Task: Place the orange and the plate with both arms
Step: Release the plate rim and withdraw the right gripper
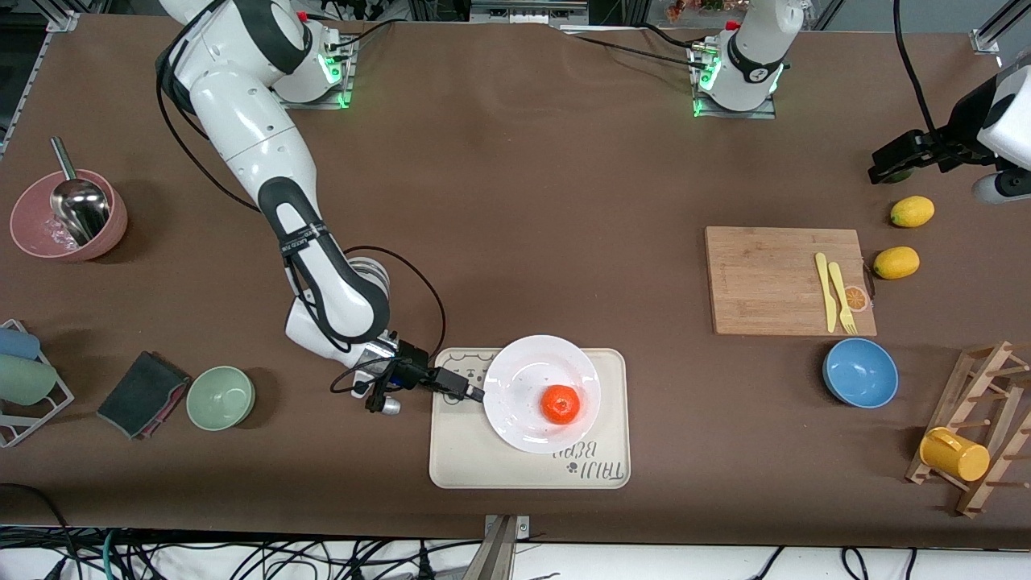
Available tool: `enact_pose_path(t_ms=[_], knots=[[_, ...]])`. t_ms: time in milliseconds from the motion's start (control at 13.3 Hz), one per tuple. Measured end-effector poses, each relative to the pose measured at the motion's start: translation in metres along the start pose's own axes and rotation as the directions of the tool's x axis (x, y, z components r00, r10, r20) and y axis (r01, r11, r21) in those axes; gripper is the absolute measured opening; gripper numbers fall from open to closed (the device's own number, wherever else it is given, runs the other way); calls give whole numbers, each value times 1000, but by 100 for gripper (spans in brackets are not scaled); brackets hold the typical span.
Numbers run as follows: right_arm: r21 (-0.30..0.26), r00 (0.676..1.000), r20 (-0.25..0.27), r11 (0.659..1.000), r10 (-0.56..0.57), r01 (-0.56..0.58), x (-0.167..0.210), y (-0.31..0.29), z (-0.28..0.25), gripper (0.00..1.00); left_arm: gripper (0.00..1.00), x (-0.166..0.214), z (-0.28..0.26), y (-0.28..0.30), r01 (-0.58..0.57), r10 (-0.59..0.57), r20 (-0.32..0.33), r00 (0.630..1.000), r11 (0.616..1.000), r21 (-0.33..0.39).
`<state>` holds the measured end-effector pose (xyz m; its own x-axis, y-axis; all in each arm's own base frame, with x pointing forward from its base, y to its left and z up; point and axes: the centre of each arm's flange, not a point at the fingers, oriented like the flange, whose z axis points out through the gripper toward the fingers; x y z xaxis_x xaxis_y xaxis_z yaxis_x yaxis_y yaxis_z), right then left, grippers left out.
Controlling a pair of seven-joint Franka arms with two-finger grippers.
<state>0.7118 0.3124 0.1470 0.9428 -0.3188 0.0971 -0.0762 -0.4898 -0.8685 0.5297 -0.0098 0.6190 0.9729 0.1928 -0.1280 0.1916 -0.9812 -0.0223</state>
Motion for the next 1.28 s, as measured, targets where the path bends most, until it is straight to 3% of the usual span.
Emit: enact_pose_path(t_ms=[300, 450, 600, 901, 1276], knots=[[-25, 997, 6, 997, -77, 77, 12, -21, -20, 100, 100, 0, 0, 0, 0, 0, 0, 1000, 1000, 0], [-59, 988, 65, 987, -142, 146, 16, -28, -42, 100, 100, 0, 0, 0, 0, 0, 0, 1000, 1000, 0], [-108, 964, 169, 968, -206, 225, 27, -29, -78, 100, 100, 0, 0, 0, 0, 0, 0, 1000, 1000, 0], [-250, 862, 448, 893, -236, 375, 52, -32, -173, 100, 100, 0, 0, 0, 0, 0, -1, 1000, 1000, 0], [-367, 761, 629, 801, -161, 473, 65, -42, -275, 100, 100, 0, 0, 1, -1, 1, -1, 1000, 1000, 0]])
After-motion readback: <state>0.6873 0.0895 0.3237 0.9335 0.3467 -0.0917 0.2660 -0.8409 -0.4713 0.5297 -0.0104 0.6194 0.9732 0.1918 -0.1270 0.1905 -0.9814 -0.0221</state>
